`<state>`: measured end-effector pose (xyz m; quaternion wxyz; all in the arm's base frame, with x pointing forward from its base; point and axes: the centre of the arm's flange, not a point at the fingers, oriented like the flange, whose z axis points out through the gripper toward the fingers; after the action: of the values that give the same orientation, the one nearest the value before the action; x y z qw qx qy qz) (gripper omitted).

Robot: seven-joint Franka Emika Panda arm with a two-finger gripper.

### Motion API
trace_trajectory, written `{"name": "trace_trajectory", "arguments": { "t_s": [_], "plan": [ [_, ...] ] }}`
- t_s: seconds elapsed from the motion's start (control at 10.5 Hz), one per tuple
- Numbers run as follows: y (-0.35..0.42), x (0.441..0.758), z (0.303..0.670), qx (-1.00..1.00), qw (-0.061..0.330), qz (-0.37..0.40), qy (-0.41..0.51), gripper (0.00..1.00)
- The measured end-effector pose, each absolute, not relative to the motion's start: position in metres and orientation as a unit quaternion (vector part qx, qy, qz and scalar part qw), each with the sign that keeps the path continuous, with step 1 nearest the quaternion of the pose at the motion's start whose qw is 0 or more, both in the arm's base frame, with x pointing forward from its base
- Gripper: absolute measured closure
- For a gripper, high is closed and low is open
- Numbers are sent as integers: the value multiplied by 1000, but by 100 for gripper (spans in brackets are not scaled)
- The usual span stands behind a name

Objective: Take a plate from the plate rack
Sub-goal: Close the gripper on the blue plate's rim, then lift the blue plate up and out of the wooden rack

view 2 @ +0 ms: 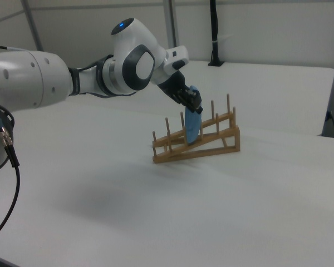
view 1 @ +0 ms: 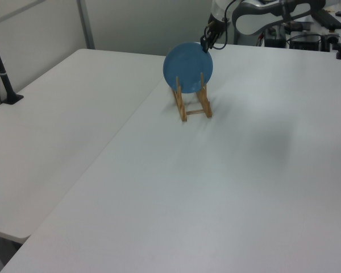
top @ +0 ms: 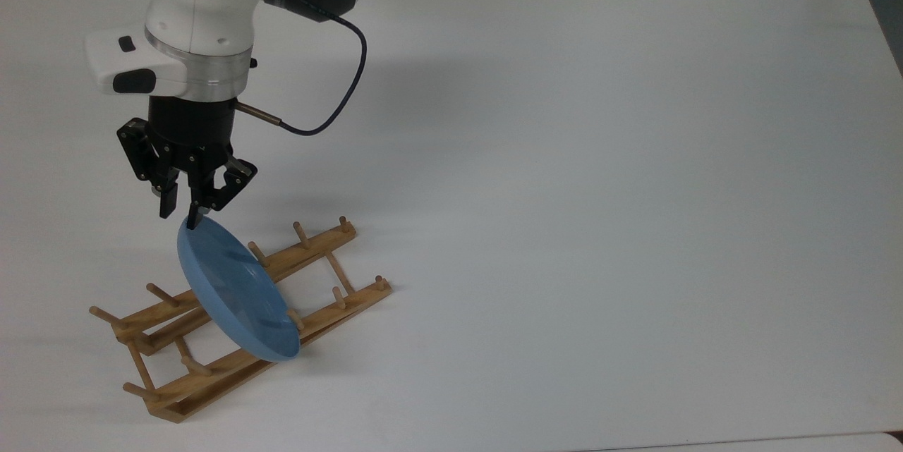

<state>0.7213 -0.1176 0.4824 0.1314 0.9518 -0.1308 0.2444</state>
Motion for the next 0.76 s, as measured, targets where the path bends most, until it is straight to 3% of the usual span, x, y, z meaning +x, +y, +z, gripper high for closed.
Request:
{"name": "trace_trajectory", "arguments": {
  "t_s": [0.29, 0.76],
  "plan": [
    [-116, 723, 476, 953, 133, 241, -128, 69],
    [-116, 723, 476, 953, 135, 241, -126, 92]
  ]
}}
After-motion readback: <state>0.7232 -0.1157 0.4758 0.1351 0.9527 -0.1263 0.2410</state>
